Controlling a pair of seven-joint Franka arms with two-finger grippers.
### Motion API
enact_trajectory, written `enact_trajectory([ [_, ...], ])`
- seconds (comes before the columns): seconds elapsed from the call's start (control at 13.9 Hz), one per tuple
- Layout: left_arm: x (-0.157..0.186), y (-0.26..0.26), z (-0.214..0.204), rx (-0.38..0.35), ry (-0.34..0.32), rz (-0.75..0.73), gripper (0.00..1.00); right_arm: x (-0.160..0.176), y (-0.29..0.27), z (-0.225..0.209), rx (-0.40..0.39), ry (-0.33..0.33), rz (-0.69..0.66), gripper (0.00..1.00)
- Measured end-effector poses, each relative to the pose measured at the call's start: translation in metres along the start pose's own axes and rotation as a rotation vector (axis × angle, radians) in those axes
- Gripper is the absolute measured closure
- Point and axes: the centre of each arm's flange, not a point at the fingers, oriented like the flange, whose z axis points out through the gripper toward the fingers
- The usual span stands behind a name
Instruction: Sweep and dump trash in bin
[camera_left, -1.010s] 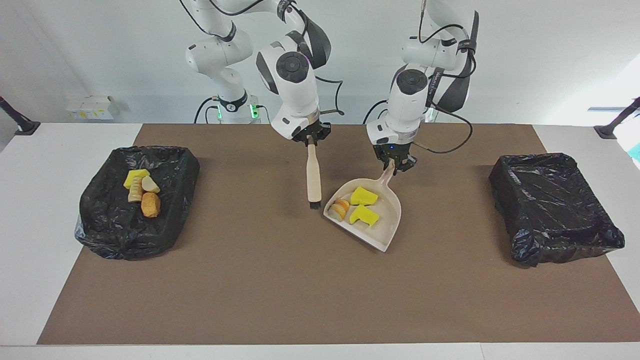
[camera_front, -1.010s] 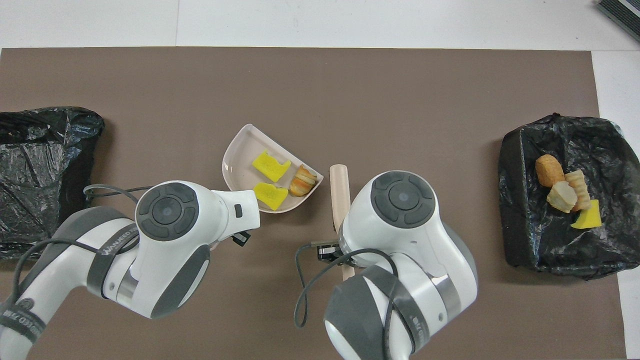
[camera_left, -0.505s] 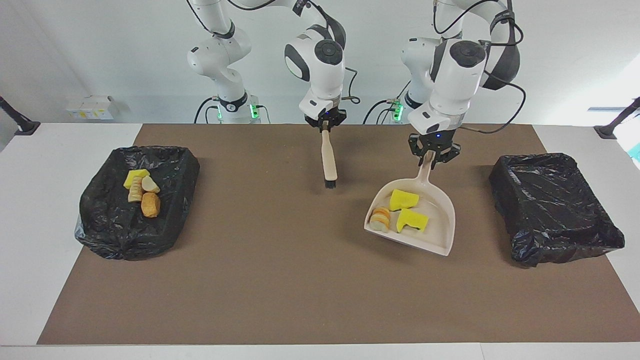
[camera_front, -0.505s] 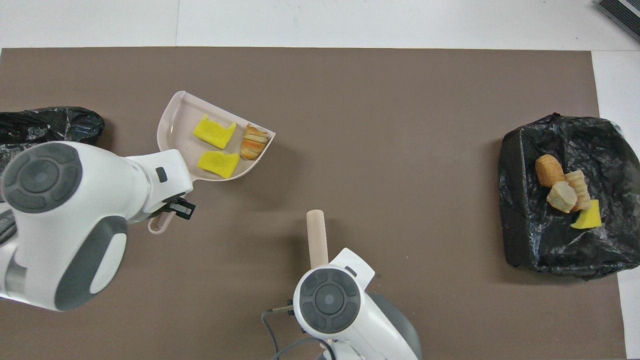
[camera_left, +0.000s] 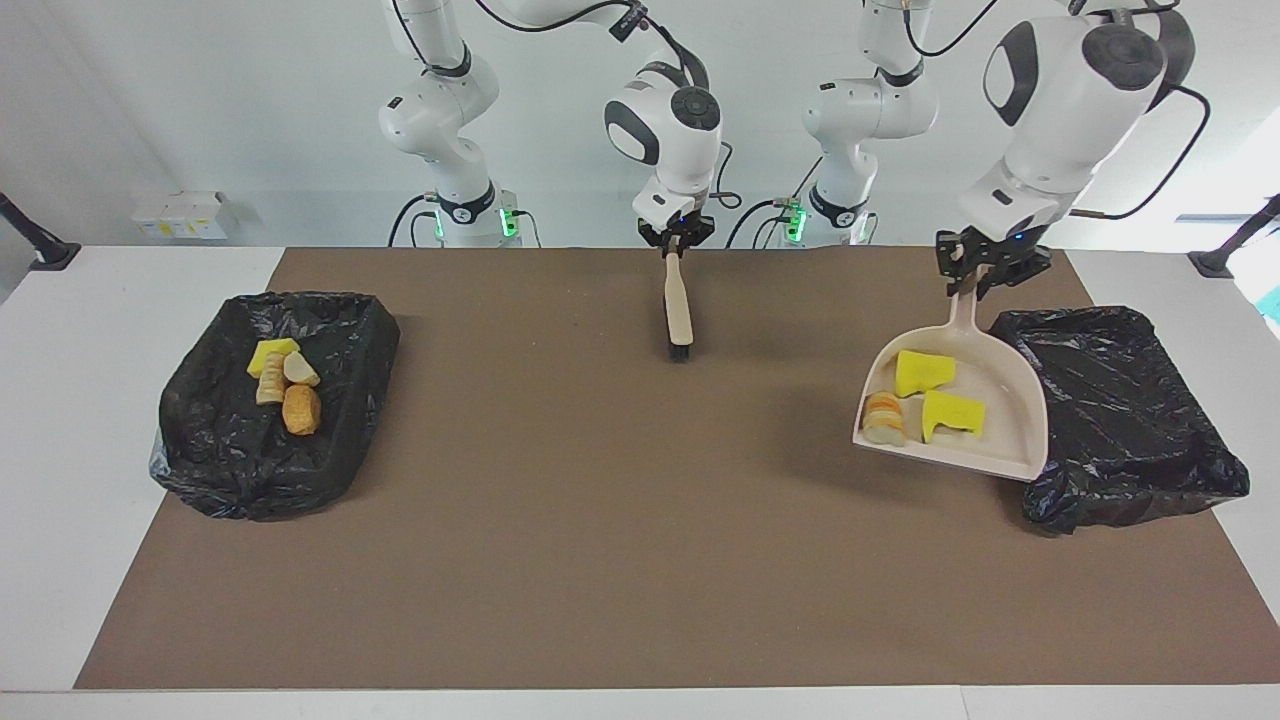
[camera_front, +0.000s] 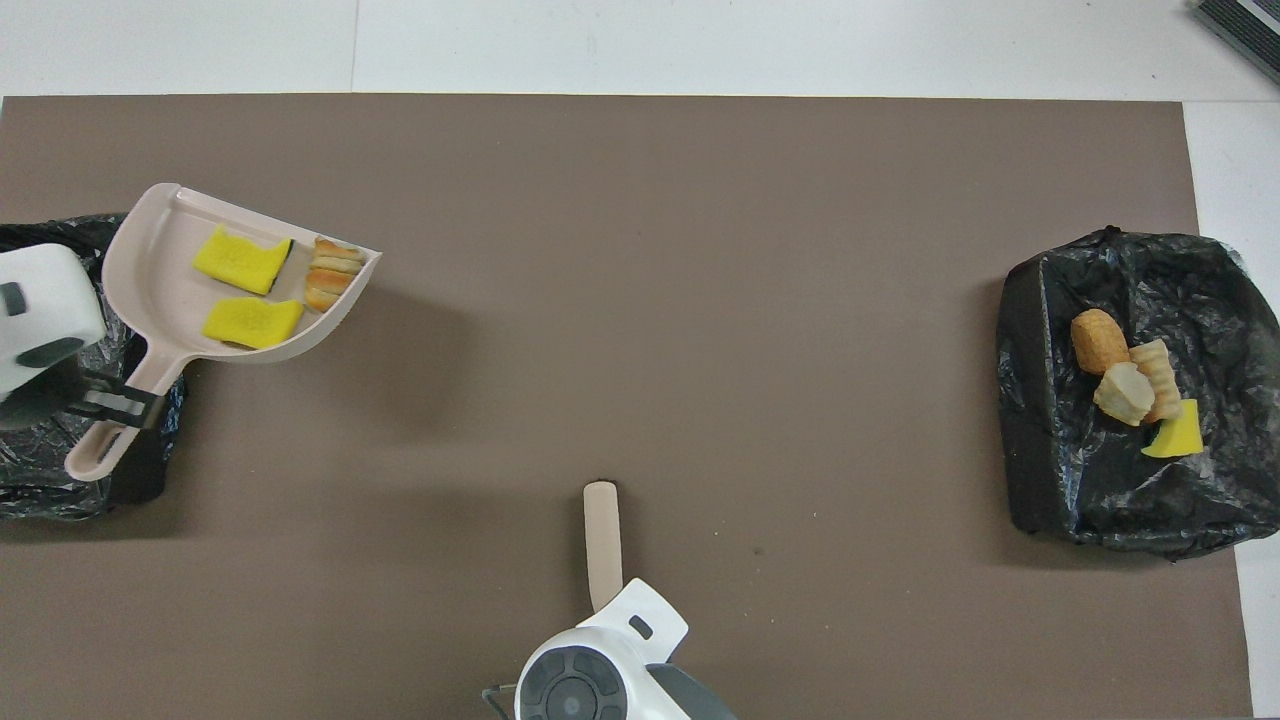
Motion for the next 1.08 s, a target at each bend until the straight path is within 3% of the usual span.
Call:
enact_trajectory([
  [0.14, -0.030, -0.060, -0.011, -0.027, 0.035, 0.015, 0.67, -0.001, 0.002, 0.005, -0.006, -0.004, 0.000, 0.69],
  [0.36, -0.080, -0.140, -0.016, -0.035, 0.071, 0.097, 0.67, 0.002, 0.001, 0.000, -0.011, 0.006, -0.004, 0.33],
  [0.58, -0.136, -0.212, -0.022, 0.017, 0.129, 0.240, 0.67, 0.019, 0.006, -0.027, -0.027, 0.019, 0.009, 0.01],
  [0.65, -0.150, -0.233, -0.019, 0.056, 0.135, 0.277, 0.67, 0.029, 0.011, -0.042, -0.031, 0.019, 0.017, 0.00],
  [0.79, -0.163, -0.263, -0.014, 0.158, 0.087, 0.341, 0.67, 0.051, 0.025, -0.077, -0.033, 0.019, 0.008, 0.00],
  [1.08, -0.144, -0.283, -0.018, 0.349, -0.114, 0.438, 0.67, 0.099, 0.073, -0.147, -0.015, 0.009, -0.059, 0.00],
])
